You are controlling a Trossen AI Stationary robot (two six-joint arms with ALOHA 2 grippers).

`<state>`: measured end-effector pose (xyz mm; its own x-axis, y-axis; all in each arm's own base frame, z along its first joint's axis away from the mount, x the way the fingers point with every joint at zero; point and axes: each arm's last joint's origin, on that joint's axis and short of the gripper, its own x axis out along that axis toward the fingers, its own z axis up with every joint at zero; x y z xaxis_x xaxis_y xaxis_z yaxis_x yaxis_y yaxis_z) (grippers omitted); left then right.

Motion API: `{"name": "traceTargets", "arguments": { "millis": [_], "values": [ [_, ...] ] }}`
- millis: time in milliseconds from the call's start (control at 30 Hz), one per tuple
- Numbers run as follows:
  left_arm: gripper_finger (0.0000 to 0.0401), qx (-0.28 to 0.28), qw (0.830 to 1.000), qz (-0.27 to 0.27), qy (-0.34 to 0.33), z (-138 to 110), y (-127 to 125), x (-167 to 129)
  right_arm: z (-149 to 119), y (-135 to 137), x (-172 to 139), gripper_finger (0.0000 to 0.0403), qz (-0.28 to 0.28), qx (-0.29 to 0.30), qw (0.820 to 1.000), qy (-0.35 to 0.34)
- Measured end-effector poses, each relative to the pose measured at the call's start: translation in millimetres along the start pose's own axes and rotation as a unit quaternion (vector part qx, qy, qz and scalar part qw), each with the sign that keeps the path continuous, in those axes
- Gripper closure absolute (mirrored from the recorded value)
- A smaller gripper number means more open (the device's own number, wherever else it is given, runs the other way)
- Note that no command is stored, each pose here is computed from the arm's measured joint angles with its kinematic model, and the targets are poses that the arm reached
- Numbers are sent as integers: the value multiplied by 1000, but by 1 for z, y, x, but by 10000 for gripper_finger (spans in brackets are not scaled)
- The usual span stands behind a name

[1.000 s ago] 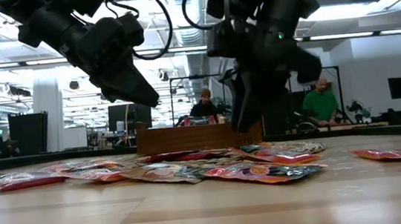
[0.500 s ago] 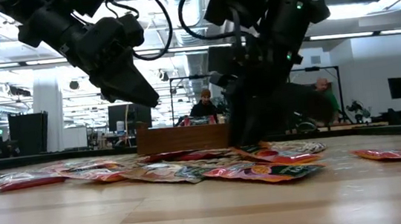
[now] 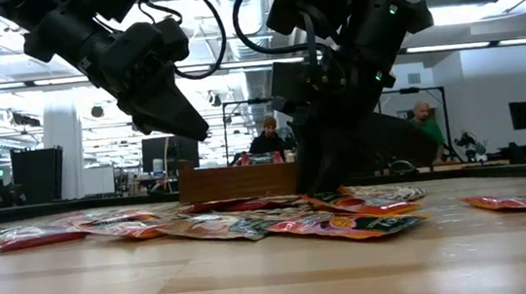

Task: Pick & Place Tea
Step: Put the red tea bag into the middle section of the wooden organizer

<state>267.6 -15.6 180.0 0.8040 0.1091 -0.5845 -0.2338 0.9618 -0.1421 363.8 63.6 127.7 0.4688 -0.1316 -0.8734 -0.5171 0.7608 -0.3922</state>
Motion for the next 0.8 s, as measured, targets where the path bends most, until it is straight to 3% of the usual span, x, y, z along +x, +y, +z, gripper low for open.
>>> {"name": "traceTargets", "arguments": {
  "millis": [800],
  "values": [
    [252, 0, 1000, 0, 0, 0, 0, 0, 6, -5, -2, 304, -19, -15, 1000, -6]
  ]
}}
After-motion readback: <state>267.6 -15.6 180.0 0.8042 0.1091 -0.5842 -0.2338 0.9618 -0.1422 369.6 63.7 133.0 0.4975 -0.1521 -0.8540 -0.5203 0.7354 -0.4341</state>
